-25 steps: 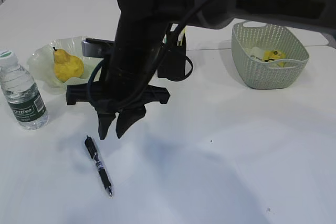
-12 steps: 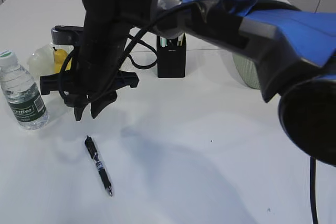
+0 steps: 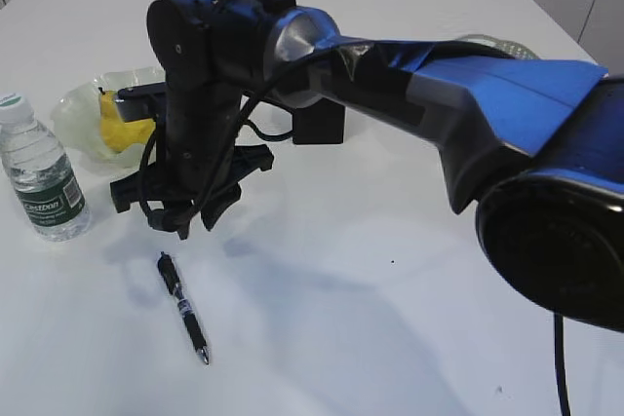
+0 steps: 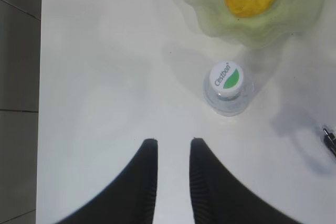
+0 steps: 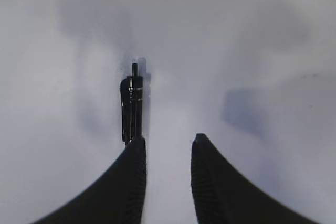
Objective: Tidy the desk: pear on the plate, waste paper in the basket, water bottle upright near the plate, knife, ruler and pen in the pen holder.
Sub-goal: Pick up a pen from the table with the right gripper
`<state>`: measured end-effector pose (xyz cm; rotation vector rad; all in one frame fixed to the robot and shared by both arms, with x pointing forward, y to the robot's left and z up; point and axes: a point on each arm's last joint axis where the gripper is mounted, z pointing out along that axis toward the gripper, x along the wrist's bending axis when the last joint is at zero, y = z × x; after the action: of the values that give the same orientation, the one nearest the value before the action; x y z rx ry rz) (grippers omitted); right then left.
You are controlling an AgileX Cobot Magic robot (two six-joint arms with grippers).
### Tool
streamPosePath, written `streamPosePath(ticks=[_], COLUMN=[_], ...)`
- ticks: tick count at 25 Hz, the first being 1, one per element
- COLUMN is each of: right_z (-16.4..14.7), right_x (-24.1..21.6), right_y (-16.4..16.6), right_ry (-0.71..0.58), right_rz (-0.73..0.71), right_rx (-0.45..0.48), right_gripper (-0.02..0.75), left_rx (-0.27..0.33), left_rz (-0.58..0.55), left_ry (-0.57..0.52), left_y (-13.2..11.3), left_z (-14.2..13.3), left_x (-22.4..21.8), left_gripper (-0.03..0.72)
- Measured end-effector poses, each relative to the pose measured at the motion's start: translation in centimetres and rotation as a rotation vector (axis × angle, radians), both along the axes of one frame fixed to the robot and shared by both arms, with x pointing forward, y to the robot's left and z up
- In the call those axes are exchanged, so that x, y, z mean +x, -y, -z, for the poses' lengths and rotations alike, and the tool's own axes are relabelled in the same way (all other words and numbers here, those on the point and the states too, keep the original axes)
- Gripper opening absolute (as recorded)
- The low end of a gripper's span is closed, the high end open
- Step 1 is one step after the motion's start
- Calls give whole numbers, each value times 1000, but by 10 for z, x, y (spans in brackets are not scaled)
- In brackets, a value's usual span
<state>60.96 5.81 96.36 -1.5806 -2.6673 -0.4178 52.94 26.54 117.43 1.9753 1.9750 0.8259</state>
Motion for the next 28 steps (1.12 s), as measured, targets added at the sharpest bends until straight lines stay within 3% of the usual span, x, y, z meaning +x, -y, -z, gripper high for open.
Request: streamPosePath(ticks=[9, 28], right_z=[7, 26], right_x=[-20, -20], right_y=[-20, -24], right_ry=[-5, -38], right_rz=[-56, -62], right_rx=[-13, -34], right_gripper=[249, 249], left_rx=[-1, -1], left_rz=[-2, -2], left_ry=[0, 0], left_y=[0, 0], left_z=[0, 0], left_x=[0, 0], left_gripper=[142, 143])
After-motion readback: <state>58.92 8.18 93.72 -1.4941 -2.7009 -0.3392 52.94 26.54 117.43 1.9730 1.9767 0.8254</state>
